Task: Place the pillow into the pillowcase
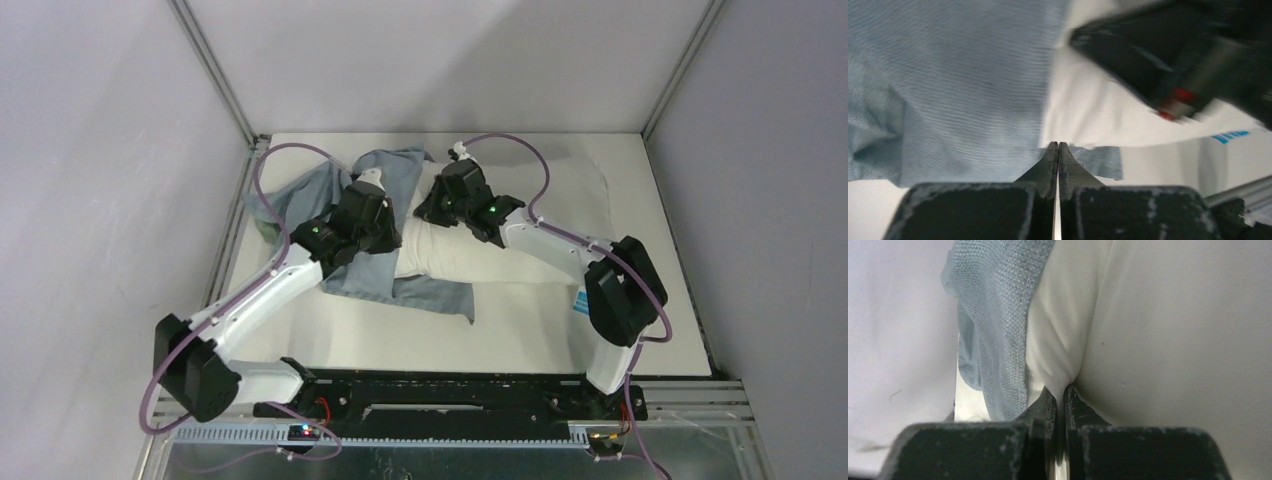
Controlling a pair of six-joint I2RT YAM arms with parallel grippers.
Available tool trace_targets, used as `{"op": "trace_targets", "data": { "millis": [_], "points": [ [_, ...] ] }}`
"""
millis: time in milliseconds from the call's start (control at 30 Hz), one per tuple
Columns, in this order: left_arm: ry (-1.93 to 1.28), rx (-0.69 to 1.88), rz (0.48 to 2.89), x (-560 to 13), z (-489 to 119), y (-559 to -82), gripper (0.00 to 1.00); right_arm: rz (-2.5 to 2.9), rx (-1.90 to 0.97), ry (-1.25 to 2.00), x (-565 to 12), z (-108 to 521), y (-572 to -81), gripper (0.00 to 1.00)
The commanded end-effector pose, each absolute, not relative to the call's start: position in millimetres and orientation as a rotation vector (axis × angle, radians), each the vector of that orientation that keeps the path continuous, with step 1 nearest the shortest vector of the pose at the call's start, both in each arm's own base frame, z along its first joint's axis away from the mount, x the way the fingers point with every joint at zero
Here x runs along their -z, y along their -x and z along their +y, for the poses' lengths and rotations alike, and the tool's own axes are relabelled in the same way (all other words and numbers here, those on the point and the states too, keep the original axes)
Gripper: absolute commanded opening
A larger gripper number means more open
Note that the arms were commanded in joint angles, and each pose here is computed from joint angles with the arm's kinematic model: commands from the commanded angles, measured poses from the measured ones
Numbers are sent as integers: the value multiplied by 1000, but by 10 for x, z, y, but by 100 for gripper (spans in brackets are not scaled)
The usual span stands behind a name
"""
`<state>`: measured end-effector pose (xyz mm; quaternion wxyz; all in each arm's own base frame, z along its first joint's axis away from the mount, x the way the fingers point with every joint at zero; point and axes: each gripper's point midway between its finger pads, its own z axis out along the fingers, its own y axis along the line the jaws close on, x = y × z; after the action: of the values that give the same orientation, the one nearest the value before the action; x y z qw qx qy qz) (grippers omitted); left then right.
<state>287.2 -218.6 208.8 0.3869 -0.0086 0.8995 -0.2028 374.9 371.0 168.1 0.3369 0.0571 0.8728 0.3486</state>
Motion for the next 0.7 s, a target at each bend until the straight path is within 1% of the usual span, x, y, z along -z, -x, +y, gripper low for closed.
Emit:
{"op": "trace_targets", "data": {
  "millis": [0,33,133,167,200,233,267,300,400,467,567,667],
  "points": [
    [61,573,2293,-2027,-2157,-2948,0,2192,-841,-113,-1952,3529,-3745,0],
    [54,564,2292,-2045,-2143,-2935,2,2187,-816,-79,-1980,3503,-3716,1],
    [53,509,2293,-2026,-2042,-2880,23,2188,-800,11,-2045,3486,-3613,21],
    [53,496,2298,-1997,-2012,-2848,30,2179,-784,42,-2095,3479,-3566,35],
    [51,482,2305,-1952,-1980,-2812,36,2172,-756,65,-2131,3460,-3530,42],
    [50,468,2309,-1913,-1950,-2777,43,2163,-726,91,-2174,3438,-3485,54],
    [42,453,2317,-1870,-1927,-2737,49,2153,-699,116,-2220,3413,-3439,63],
    [33,434,2328,-1817,-1909,-2697,54,2148,-666,134,-2258,3369,-3409,68],
    [2,378,2347,-1703,-1869,-2588,66,2133,-554,180,-2363,3211,-3315,77],
    [-5,339,2357,-1626,-1832,-2533,73,2146,-443,206,-2334,3053,-3235,81],
    [8,327,2356,-1575,-1801,-2500,78,2171,-292,269,-2191,2873,-3073,85],
    [20,284,2355,-1527,-1748,-2514,78,2169,-181,317,-2037,2758,-2931,89]
  ]
}}
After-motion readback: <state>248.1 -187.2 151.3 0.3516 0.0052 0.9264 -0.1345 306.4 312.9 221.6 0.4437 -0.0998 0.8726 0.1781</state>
